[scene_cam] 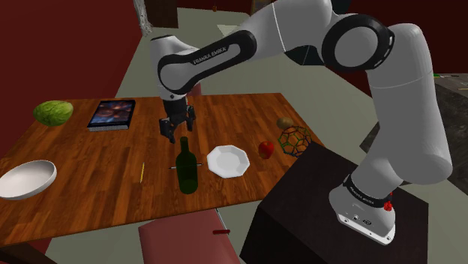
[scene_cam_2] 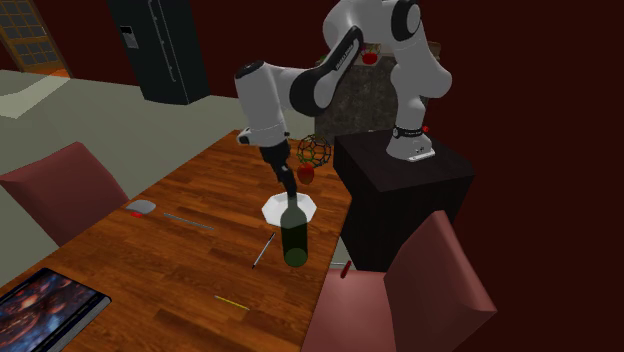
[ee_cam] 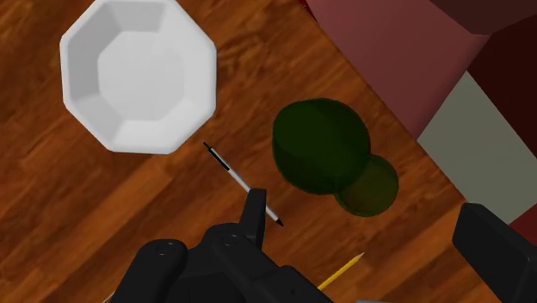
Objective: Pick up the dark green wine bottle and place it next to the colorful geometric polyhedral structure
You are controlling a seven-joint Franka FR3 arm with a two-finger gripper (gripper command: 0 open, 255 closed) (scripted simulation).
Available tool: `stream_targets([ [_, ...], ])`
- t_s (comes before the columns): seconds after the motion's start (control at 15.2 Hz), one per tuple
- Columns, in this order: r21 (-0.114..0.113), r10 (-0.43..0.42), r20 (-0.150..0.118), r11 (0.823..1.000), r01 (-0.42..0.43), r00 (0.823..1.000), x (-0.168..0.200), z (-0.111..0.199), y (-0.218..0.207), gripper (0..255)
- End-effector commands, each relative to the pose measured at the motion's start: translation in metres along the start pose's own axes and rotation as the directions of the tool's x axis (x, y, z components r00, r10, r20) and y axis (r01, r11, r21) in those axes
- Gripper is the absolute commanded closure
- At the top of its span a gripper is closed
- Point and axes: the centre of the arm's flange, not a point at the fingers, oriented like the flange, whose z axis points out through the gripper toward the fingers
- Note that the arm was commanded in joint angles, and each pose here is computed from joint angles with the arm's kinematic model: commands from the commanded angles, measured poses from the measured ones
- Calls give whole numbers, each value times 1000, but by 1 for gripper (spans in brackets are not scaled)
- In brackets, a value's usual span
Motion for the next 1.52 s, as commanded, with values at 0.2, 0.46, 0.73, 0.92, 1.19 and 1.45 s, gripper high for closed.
stream_targets([
  [0.2,0,0,0,1000,0,1000,0,29,-1,0],
  [0.46,0,0,0,1000,0,1000,0,29,-1,0],
  [0.73,0,0,0,1000,0,1000,0,29,-1,0],
  [0.92,0,0,0,1000,0,1000,0,29,-1,255],
  [1.19,0,0,0,1000,0,1000,0,29,-1,255],
  [1.45,0,0,0,1000,0,1000,-1,24,-1,255],
])
